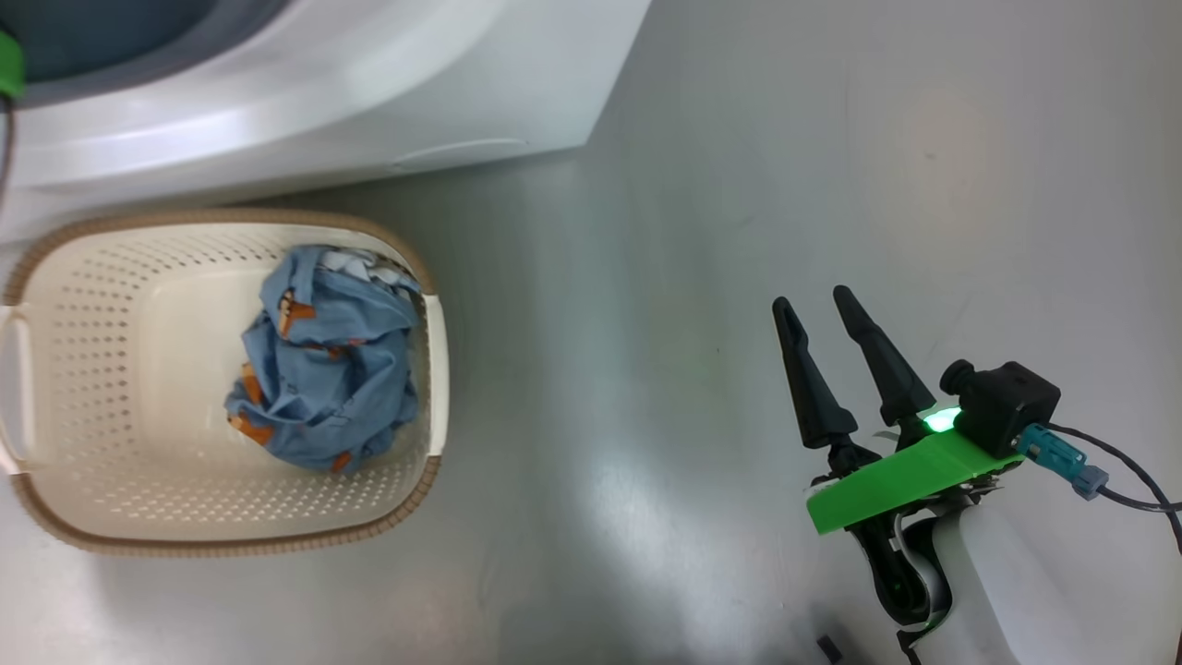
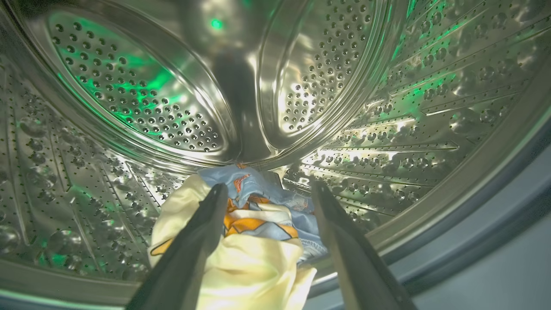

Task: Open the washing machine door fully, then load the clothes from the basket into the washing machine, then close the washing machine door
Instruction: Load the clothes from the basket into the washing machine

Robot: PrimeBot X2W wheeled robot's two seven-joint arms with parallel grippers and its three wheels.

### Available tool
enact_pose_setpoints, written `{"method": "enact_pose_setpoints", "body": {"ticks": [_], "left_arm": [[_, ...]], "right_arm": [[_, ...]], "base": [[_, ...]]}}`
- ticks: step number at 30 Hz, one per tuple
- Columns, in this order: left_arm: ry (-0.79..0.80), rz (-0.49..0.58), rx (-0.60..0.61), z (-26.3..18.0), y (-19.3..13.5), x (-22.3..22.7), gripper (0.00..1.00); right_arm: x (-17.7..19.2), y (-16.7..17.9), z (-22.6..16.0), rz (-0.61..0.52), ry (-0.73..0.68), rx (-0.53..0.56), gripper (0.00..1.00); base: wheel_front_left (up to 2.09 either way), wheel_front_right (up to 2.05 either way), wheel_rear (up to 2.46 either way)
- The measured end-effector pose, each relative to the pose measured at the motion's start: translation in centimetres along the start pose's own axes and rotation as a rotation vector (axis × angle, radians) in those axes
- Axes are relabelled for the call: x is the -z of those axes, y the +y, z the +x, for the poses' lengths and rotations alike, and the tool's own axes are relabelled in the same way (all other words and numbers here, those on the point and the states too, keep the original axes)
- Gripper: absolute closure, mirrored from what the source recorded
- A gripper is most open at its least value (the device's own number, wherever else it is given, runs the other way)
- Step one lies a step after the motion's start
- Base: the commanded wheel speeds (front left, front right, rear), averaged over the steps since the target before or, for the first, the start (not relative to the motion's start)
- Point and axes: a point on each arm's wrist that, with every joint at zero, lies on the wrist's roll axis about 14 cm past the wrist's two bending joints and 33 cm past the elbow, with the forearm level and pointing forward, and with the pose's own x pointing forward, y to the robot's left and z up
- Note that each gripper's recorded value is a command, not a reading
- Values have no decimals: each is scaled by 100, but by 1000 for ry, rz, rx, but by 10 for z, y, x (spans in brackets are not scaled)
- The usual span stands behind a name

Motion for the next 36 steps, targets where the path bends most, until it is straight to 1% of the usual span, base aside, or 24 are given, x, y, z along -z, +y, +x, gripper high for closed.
{"method": "enact_pose_setpoints", "body": {"ticks": [5, 13, 18, 28, 36], "left_arm": [[-3, -17, -7, -20, -3, -3, 0], [-13, -33, -47, -56, 5, -3, 0], [-16, -32, -73, -81, 8, -2, 0], [-41, -54, -175, -128, 32, -4, 0], [-10, -66, -209, -165, 33, 8, 0]], "right_arm": [[-10, 6, -1, -2, -24, -13, 0], [-20, 16, -2, -7, -49, -38, 0], [-22, 22, -3, -13, -54, -52, 0], [-23, 25, -6, -12, -53, -58, 0], [-28, 27, -9, -15, -62, -61, 0]], "base": [[0, 0, 0], [0, 0, 0], [0, 0, 0], [0, 0, 0], [0, 0, 0]]}}
